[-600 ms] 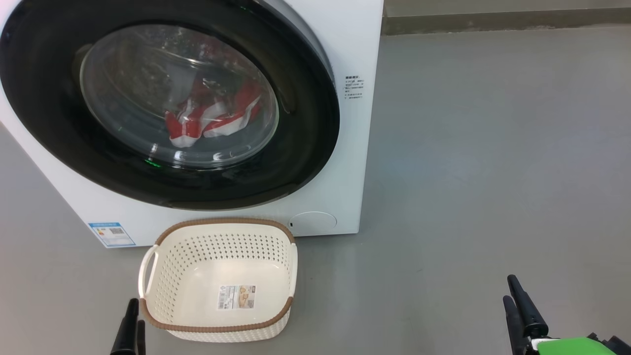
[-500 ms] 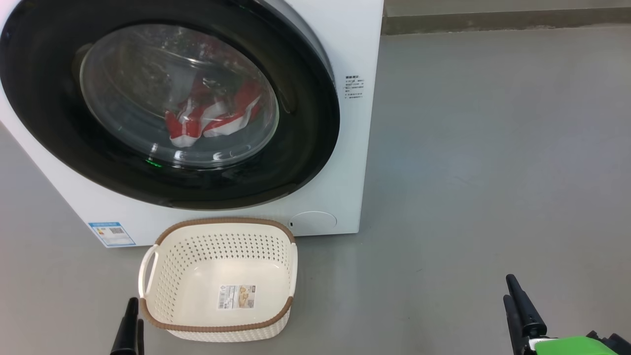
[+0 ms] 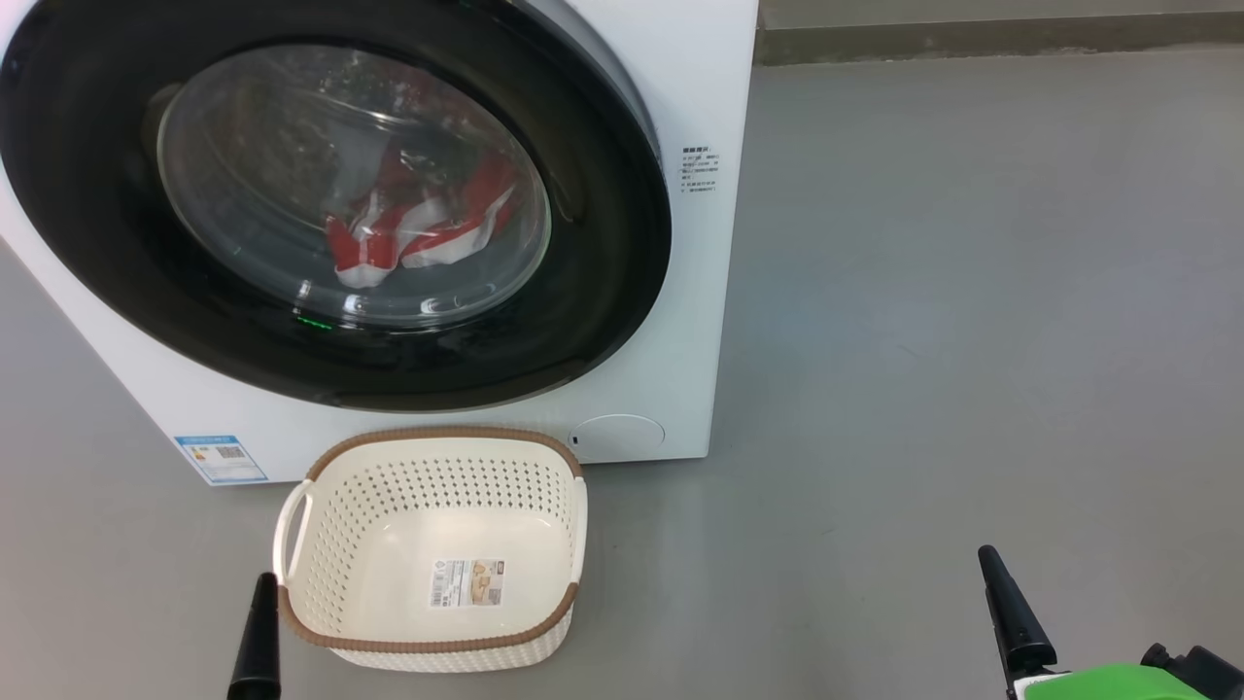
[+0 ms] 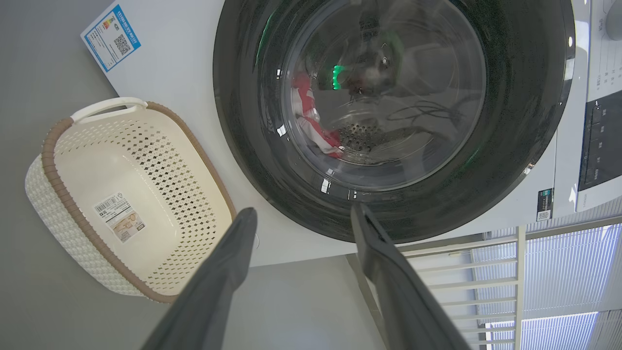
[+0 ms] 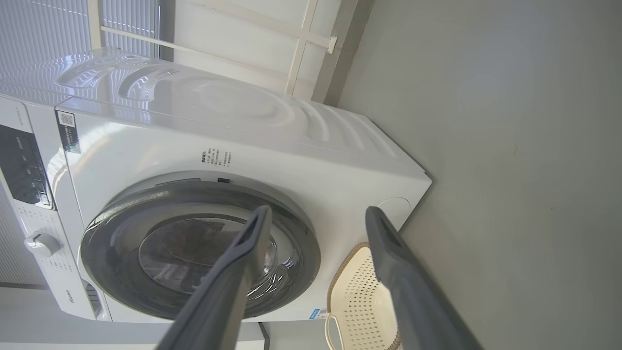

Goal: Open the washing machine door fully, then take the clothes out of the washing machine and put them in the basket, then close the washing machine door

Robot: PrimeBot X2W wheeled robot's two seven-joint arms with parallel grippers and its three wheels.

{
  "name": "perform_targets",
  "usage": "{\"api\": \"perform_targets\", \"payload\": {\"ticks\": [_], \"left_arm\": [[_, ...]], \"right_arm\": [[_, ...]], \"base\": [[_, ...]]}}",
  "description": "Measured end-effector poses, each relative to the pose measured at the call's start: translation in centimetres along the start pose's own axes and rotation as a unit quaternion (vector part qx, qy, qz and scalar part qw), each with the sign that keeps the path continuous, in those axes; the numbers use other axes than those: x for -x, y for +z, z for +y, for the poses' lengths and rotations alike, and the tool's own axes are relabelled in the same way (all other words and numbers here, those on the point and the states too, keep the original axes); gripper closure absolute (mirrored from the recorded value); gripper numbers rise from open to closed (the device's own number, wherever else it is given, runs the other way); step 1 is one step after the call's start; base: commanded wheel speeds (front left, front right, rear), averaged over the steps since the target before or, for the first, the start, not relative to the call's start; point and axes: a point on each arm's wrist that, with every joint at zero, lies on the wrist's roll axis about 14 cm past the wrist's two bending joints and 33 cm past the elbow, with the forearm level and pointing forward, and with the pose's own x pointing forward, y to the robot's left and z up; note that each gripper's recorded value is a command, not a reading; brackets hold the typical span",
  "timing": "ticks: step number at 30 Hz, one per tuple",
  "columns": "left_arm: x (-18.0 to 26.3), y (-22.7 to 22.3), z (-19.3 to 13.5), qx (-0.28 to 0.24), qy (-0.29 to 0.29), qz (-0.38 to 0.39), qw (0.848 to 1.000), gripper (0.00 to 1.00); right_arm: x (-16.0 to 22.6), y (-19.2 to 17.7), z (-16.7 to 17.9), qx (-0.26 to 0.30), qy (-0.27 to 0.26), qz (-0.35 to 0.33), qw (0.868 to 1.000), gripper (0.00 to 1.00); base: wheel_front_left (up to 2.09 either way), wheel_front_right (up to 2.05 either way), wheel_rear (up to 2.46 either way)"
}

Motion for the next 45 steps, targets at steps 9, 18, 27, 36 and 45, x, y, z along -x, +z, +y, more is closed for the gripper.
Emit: {"api": "perform_targets", "payload": {"ticks": [9, 18, 27, 36, 45], "left_arm": [[-0.1, -0.1, -0.5, -0.058, -0.008, -0.002, 0.998, 0.0], [0.0, -0.3, -0.9, -0.122, -0.015, -0.003, 0.992, 0.0], [0.3, -0.6, -1.0, -0.188, -0.022, 0.0, 0.982, 0.0], [0.2, -0.7, -1.6, -0.248, -0.035, -0.003, 0.968, 0.0], [0.4, -0.9, -1.8, -0.312, -0.043, -0.005, 0.949, 0.0]], "right_arm": [[-0.1, -0.1, 0.2, 0.048, 0.003, -0.002, 0.999, 0.0], [-0.1, -0.5, 0.5, 0.114, 0.01, 0.003, 0.993, 0.0], [-0.2, -0.7, 0.9, 0.17, 0.018, 0.002, 0.985, 0.0], [-0.1, -1.0, 1.3, 0.22, 0.03, 0.001, 0.975, 0.0], [0.4, -0.7, 0.9, 0.274, 0.029, -0.002, 0.961, 0.0]], "base": [[0.0, 0.0, 0.0], [0.0, 0.0, 0.0], [0.0, 0.0, 0.0], [0.0, 0.0, 0.0], [0.0, 0.0, 0.0]]}}
